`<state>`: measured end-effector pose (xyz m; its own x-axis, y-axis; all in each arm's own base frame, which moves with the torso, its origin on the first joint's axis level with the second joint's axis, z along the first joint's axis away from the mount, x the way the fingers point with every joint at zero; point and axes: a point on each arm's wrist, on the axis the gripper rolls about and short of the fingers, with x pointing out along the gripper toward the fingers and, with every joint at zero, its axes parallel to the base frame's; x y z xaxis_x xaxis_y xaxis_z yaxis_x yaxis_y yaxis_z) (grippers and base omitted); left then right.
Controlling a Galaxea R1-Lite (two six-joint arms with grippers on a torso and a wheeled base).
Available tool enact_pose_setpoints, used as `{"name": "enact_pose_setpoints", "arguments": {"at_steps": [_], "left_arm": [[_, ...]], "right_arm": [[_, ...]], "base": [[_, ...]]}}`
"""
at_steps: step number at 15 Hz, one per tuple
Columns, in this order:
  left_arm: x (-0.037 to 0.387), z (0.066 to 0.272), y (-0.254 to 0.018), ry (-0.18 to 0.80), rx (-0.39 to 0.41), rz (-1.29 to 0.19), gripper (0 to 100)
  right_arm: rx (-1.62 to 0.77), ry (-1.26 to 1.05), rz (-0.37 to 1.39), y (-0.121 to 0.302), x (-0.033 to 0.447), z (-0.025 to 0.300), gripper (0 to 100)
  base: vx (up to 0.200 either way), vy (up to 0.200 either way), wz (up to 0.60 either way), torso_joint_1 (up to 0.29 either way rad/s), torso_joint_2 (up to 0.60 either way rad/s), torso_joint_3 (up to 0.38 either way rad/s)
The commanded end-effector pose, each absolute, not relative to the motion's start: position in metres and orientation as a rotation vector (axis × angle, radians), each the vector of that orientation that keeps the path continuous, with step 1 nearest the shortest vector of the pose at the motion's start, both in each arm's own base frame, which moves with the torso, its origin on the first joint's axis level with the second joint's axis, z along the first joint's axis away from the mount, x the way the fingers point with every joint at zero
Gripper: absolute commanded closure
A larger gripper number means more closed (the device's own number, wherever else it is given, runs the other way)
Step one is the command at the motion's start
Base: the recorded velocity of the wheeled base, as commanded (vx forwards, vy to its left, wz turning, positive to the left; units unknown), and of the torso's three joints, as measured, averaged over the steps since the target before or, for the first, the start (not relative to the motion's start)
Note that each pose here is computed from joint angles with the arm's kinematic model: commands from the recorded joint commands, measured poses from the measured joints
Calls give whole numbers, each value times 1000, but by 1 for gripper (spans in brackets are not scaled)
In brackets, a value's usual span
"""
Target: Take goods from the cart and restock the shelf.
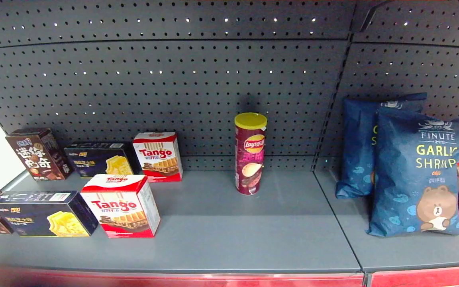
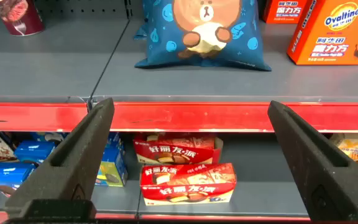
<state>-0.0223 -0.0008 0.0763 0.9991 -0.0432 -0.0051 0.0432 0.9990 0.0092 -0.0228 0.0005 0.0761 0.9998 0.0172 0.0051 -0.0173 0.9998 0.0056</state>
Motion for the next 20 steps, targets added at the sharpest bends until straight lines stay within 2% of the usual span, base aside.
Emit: {"name": "enact_pose_setpoints", "arguments": {"at_steps": [1,20], "left_arm": [[-22,76,-1,6,9,-43,0],[-22,76,-1,6,9,-43,0]], "right_arm": [[1,-8,15,0,-23,76,0],[6,-6,11,0,-23,76,0]], "base": [[0,0,600,2,2,2],[0,0,600,4,3,3]]}}
